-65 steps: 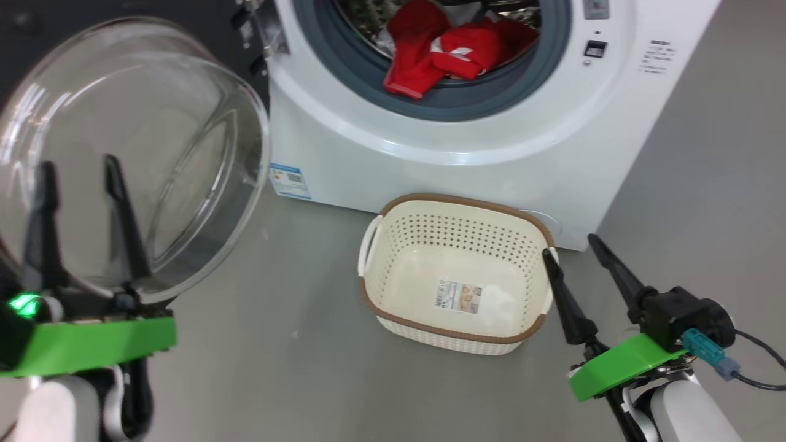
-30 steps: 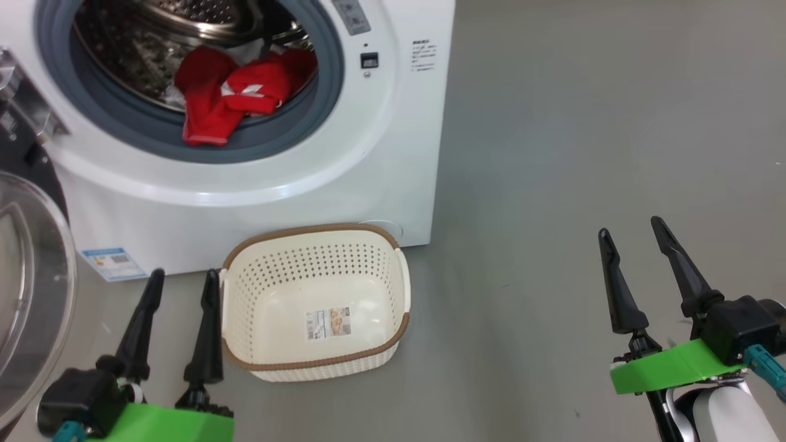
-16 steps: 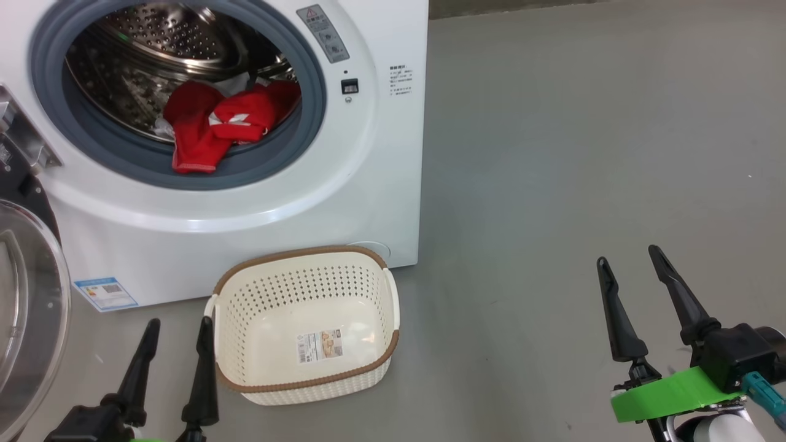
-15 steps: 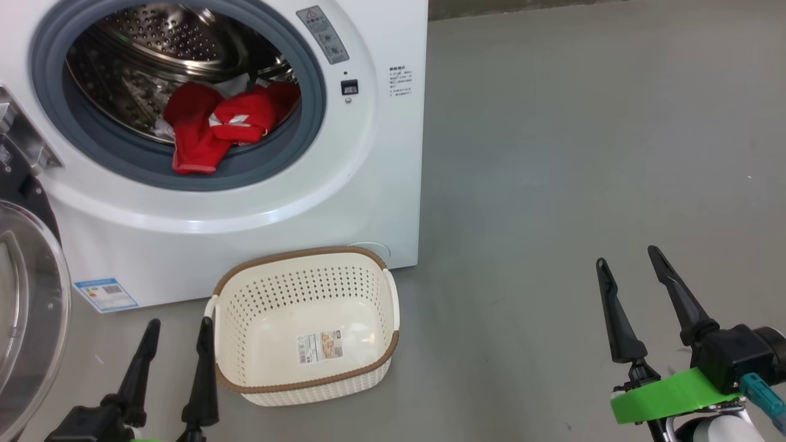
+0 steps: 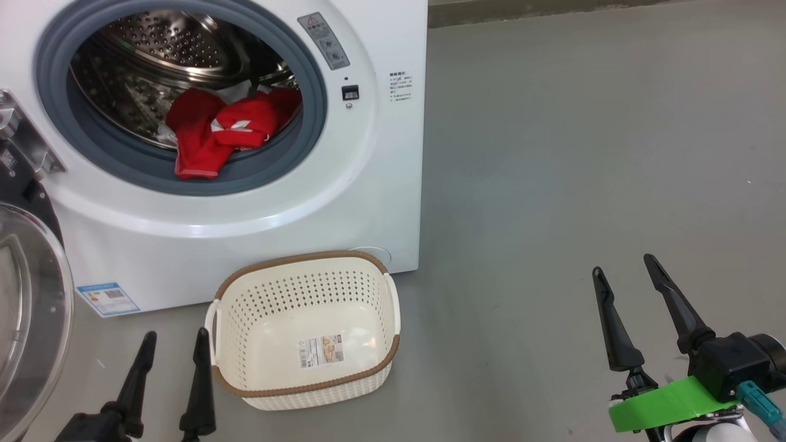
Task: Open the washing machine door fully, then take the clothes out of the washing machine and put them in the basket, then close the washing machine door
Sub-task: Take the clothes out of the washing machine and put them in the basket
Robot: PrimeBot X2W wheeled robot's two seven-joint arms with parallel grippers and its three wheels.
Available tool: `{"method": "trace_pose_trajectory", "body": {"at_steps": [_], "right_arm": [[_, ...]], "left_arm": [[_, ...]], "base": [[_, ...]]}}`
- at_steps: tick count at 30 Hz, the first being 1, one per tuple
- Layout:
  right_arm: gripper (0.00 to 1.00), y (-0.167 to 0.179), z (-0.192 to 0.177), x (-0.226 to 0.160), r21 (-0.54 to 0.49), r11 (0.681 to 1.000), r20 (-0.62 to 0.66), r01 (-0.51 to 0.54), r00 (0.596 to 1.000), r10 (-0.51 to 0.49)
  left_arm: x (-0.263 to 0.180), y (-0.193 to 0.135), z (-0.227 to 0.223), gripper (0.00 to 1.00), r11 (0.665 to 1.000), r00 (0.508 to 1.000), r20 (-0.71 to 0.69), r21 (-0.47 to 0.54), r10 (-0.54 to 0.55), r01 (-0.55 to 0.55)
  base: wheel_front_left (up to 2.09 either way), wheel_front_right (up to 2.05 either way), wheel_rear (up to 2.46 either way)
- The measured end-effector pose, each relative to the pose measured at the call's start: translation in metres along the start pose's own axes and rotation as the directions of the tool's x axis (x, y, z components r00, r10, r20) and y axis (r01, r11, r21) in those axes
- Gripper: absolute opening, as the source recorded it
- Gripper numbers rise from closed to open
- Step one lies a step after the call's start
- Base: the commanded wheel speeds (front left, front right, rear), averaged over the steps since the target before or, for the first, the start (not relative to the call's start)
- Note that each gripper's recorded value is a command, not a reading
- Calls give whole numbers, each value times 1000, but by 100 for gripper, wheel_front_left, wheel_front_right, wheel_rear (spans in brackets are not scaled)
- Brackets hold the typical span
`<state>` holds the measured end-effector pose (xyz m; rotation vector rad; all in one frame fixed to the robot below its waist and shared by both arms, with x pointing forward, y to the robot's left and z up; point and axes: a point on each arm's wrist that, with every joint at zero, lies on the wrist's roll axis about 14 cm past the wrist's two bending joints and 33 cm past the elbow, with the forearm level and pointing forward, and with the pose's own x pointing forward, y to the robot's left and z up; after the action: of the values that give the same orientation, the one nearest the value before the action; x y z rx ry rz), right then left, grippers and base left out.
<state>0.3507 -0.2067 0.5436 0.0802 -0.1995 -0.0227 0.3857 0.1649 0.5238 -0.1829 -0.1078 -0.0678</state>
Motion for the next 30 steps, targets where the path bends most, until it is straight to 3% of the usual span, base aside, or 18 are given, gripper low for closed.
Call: {"method": "trace_pose_trajectory", "body": {"at_steps": [18,30], "right_arm": [[100,5,-4,0,11,1000,-11,-12,1000,13],[100,4,-1,-1,11,1000,-4,-9,1000,9]], "left_arm": [[1,10,8,100,998,999,27,32,45,-46],[1,3,14,100,999,998,48,-4,33,-33]], "base": [[142,-142,0],[45,-45,0]]}}
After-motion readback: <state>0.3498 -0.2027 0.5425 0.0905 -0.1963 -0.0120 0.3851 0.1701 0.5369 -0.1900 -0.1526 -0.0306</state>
